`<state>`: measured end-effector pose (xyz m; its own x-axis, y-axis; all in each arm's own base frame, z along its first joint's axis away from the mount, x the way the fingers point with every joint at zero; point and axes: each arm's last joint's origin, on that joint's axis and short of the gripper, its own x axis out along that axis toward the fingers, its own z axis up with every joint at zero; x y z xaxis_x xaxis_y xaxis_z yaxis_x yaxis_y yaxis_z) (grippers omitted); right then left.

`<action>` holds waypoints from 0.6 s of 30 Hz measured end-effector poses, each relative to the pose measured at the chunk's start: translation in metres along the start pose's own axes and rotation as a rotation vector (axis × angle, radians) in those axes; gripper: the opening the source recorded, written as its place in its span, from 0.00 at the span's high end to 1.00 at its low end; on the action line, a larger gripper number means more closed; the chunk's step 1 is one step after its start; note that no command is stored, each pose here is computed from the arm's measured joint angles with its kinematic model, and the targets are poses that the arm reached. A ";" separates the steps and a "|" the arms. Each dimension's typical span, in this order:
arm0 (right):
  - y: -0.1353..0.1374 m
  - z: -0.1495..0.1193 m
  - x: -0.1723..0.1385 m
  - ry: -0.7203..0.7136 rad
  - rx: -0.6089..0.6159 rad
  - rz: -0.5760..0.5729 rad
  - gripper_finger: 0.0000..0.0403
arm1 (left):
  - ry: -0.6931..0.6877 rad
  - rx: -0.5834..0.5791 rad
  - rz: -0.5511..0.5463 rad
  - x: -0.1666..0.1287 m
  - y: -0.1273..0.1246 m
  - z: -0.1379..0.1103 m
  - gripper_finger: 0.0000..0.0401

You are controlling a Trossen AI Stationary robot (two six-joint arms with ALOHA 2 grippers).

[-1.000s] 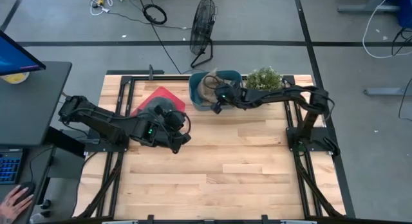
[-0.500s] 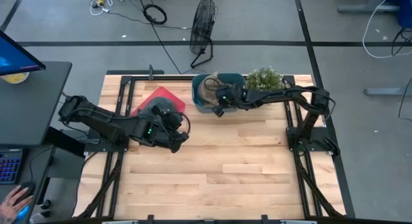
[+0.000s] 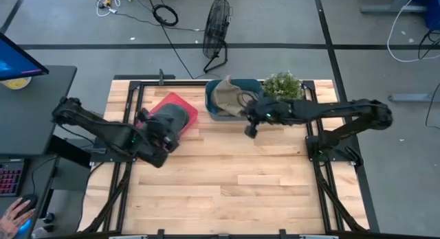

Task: Pick & Place hat
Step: Return to Home Position

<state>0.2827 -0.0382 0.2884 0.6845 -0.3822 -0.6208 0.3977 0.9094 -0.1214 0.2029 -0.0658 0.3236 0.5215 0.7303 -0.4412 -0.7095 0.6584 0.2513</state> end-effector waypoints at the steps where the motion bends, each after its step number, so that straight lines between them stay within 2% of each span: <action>1: 0.005 0.000 -0.009 -0.017 -0.021 0.021 0.99 | 0.004 -0.006 -0.002 -0.005 0.007 -0.001 0.99; 6: 0.026 0.001 -0.045 -0.105 -0.164 0.119 0.99 | 0.007 -0.044 -0.029 -0.022 0.035 -0.012 0.99; 10: 0.031 -0.003 -0.059 -0.152 -0.188 0.156 0.99 | -0.015 -0.096 -0.049 -0.020 0.052 -0.041 0.99; 15: 0.028 -0.038 -0.062 -0.155 -0.172 0.202 0.99 | -0.017 -0.183 -0.090 -0.005 0.063 -0.091 0.99; 18: 0.023 -0.060 -0.070 -0.212 -0.115 0.260 0.99 | 0.021 -0.238 -0.195 0.001 0.060 -0.111 0.99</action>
<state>0.2073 0.0191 0.2820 0.8705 -0.1498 -0.4689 0.1302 0.9887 -0.0743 0.1082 -0.0454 0.2423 0.6506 0.5887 -0.4797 -0.6894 0.7228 -0.0479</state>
